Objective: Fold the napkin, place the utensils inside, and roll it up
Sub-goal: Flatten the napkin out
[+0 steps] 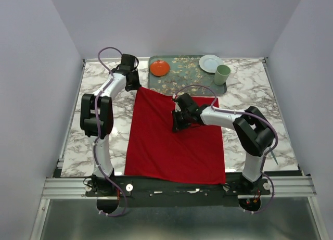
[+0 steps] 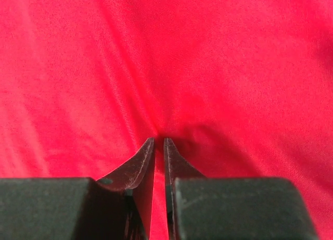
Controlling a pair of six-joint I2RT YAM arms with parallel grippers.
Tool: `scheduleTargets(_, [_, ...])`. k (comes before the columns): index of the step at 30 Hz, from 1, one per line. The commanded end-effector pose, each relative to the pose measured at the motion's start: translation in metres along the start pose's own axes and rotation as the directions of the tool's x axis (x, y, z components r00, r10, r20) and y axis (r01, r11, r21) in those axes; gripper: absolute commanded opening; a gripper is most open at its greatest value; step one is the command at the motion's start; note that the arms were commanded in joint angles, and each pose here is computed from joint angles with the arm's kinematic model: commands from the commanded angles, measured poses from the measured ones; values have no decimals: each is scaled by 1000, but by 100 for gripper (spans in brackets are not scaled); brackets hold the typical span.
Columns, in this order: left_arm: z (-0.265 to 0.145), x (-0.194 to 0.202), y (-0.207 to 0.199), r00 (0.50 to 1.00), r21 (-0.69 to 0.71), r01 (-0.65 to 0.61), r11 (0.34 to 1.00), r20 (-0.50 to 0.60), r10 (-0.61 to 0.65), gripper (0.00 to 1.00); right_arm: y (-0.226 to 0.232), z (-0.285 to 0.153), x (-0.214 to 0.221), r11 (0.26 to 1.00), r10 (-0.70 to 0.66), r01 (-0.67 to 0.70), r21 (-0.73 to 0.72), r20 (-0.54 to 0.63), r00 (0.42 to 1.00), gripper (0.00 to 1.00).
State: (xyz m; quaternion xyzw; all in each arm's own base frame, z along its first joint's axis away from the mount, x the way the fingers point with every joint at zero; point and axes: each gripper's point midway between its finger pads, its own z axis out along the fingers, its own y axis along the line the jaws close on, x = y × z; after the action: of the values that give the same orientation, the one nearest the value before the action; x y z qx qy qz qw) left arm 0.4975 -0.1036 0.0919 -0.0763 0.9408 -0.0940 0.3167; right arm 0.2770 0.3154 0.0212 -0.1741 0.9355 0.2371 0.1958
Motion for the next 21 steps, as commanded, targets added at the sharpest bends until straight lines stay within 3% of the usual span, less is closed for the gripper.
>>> scheduleTargets(1, [22,22,28,990,-107,-85,991,-121,71,0,-26,12,-6,989,-47,50,136,-25,999,19])
scheduleTargets(3, [20,21,34,990,-137,-96,986,-118,80,0,-30,7,-11,984,-58,60,170,-16,998,19])
scheduleTargets(5, [13,21,39,990,-163,-103,981,-113,86,7,-29,0,-14,981,-84,85,176,-18,996,19])
scheduleTargets(6, [10,20,43,991,-182,-102,978,-108,83,14,-24,-6,-19,982,-93,92,166,-2,996,20])
scheduleTargets(7, [1,15,42,993,-189,-94,977,-87,79,29,-19,-10,-22,983,-101,98,154,7,995,22])
scheduleTargets(12, [-38,13,40,999,-188,-33,982,-21,29,44,-2,-35,-19,990,-91,88,111,19,996,50])
scheduleTargets(13, [-54,5,38,999,-189,-14,982,26,19,63,-1,-48,-24,990,-85,78,114,55,995,52])
scheduleTargets(15, [-59,23,35,1000,-186,8,983,13,-6,78,-11,-53,-14,987,-77,69,144,54,996,59])
scheduleTargets(21, [-77,64,3,1000,-69,10,998,13,-9,84,-46,-67,-17,973,-24,4,232,83,996,63])
